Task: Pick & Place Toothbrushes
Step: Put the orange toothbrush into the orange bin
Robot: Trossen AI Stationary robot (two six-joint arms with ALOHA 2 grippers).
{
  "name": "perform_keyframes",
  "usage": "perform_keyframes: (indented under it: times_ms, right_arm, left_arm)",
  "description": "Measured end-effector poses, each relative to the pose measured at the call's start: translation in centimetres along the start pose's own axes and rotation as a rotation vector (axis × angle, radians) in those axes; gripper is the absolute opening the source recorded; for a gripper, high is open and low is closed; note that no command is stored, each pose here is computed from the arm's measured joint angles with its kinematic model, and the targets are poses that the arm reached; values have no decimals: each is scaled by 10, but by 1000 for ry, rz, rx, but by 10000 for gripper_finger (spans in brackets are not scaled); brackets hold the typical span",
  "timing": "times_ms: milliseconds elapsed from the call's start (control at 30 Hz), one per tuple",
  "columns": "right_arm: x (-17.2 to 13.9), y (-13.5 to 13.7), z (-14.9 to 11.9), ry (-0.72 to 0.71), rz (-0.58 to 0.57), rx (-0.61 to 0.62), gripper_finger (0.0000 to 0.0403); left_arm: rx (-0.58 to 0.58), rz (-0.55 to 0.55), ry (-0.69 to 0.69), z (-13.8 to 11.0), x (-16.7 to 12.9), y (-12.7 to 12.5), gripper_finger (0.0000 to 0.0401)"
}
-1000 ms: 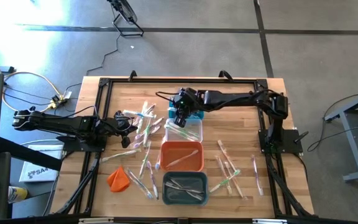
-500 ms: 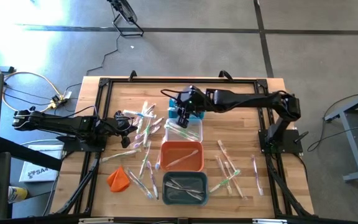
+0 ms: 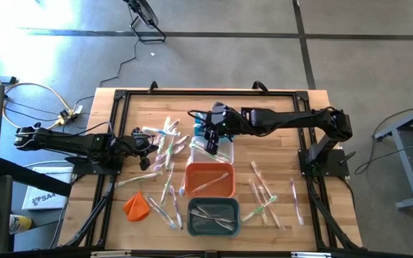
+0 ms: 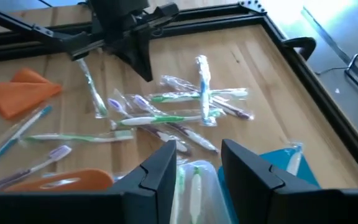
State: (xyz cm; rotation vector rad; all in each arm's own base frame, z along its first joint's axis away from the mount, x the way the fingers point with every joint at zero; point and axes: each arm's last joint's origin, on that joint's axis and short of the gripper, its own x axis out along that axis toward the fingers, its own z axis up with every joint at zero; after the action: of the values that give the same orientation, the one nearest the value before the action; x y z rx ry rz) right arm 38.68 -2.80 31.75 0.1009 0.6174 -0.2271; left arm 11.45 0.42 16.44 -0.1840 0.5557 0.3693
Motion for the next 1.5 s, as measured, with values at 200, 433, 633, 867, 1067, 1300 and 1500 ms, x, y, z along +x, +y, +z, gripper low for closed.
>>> perform_keyframes:
  times_ms: [200, 433, 633, 867, 1067, 1300, 1500]
  right_arm:
    - [-1, 7, -1, 2, 16, 66, 121]
    - [-2, 15, -2, 4, 33, 56, 121]
    - [-3, 22, -3, 5, 50, 45, 121]
    - [-5, 31, -6, 24, 73, 31, 121]
    - [-6, 37, -12, 82, 106, 102, 121]
    - [-7, 35, -24, 216, 106, 217, 121]
    - [-10, 43, -29, 254, 108, 220, 121]
  left_arm:
    - [0, 0, 0, 0, 0, 0, 0]
    - [0, 0, 0, 0, 0, 0, 0]
    - [0, 0, 0, 0, 0, 0, 0]
    - [0, 1, 1, 0, 0, 0, 0]
    - [1, 1, 1, 0, 0, 0, 0]
    - [3, 3, 8, -1, 0, 0, 0]
    - [19, 3, 7, -1, 0, 0, 0]
